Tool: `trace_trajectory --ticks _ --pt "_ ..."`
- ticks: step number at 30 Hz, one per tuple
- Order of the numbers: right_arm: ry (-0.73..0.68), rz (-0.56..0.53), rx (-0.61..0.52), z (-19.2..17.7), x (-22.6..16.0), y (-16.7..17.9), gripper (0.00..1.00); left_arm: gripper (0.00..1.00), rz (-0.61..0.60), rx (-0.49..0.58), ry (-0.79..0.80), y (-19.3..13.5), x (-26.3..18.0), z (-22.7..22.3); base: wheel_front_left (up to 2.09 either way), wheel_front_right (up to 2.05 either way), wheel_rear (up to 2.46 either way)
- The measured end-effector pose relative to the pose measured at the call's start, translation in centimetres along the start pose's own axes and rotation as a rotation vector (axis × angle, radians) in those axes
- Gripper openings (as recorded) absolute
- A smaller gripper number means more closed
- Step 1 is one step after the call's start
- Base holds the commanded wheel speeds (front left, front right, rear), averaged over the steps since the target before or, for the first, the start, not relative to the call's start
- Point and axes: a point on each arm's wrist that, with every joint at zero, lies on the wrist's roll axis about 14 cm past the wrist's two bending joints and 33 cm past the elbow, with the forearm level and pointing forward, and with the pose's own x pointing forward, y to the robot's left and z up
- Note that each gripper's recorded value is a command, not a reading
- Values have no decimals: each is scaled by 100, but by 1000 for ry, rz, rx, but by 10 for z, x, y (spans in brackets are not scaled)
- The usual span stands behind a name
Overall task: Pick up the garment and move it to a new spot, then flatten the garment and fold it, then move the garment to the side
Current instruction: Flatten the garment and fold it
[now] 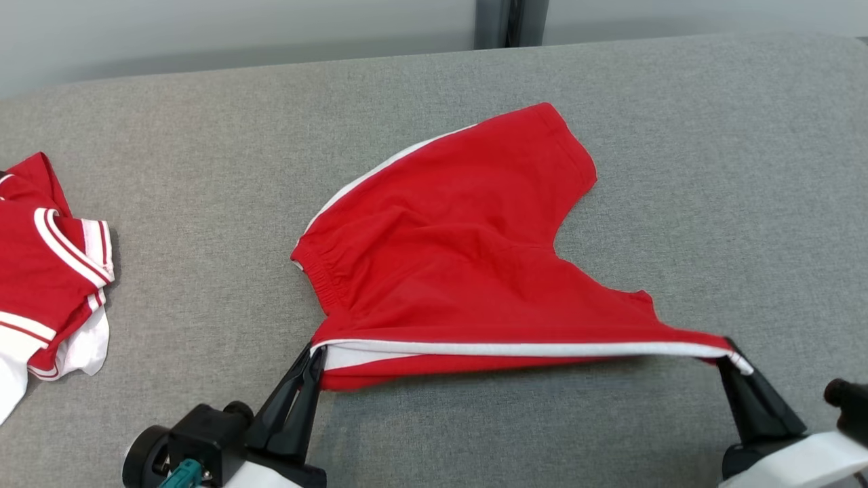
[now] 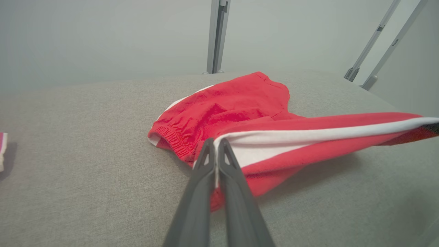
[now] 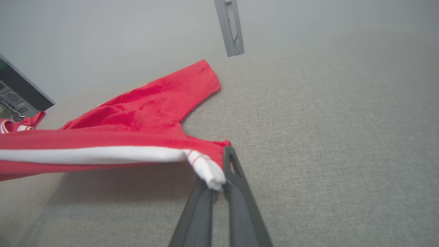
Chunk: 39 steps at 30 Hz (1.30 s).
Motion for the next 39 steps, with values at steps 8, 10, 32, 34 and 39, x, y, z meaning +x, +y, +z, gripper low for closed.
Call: trace_trajectory --ticks 8,10,32,34,39 --pt "-114 52 -97 46 51 -4 0 0 -40 -3 -36 0 32 12 0 0 0" --pt "-128 74 -129 56 70 -4 0 0 -58 3 -54 0 46 17 0 0 0" --pt "6 406 -340 22 278 80 0 0 4 -7 -17 51 140 -18 0 0 0" --pt "28 412 -345 12 283 81 0 0 7 -3 0 53 142 -24 0 0 0" --pt "24 408 -323 4 287 79 100 100 11 -12 18 54 145 -32 0 0 0"
